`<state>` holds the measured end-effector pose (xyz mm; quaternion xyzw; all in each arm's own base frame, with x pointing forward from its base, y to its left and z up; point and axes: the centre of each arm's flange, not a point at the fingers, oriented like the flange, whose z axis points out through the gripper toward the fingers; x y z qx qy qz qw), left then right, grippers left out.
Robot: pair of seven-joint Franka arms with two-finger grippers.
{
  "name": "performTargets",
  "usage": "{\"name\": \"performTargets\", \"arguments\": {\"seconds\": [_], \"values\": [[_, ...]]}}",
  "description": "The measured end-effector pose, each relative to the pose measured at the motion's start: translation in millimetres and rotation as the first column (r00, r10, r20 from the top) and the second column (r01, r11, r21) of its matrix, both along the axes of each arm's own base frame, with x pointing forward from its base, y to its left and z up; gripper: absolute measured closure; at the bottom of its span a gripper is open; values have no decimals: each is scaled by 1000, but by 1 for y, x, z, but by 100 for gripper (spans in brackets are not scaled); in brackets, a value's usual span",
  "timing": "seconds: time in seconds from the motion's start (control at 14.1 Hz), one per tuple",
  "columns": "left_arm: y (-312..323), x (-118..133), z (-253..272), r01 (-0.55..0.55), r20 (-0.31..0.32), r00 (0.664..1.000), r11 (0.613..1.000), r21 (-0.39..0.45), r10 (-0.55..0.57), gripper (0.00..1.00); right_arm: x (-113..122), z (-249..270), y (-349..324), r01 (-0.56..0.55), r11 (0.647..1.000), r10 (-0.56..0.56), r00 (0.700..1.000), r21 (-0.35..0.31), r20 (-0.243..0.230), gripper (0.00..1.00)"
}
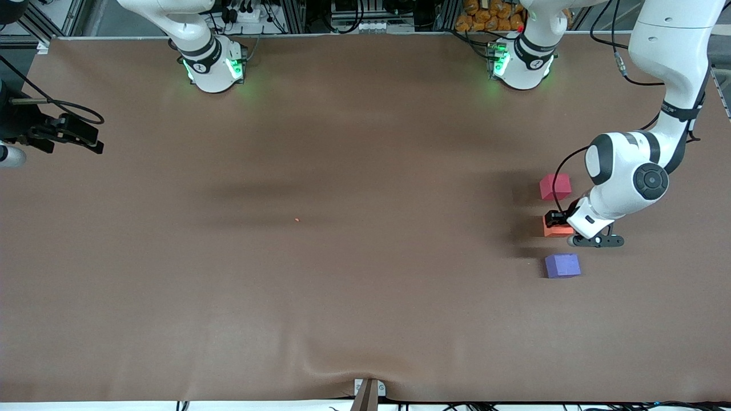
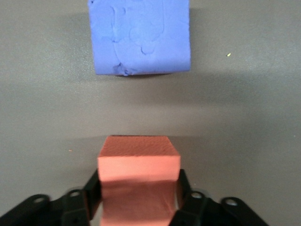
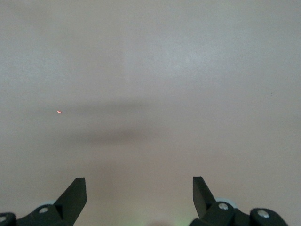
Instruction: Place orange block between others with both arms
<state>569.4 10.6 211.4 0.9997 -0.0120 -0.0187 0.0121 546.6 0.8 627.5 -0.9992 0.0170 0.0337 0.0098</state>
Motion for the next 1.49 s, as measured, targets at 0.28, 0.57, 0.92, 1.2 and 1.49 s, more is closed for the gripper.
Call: {"name": "performTargets", "arguments": {"seconds": [0.28, 0.57, 0.92, 1.2, 1.49], "values": [[1, 9, 12, -2, 36, 999, 1000, 1, 2, 0, 0, 0, 0, 0, 1000, 0, 1000, 0, 0, 0], [8, 34, 75, -11, 84, 996, 1000, 8, 10, 0, 0, 0, 0, 0, 1000, 0, 1000, 0, -1, 0], [39, 83, 218, -51, 157, 986, 999, 19, 47, 0, 0, 0, 0, 0, 1000, 0, 1000, 0, -1, 0], [41, 83, 303, -46, 111, 993, 999, 17, 44, 0, 0, 0, 0, 0, 1000, 0, 1000, 0, -1, 0], [14, 62, 364, -3, 94, 996, 1000, 11, 2, 0, 0, 0, 0, 0, 1000, 0, 1000, 0, -1, 0]]}}
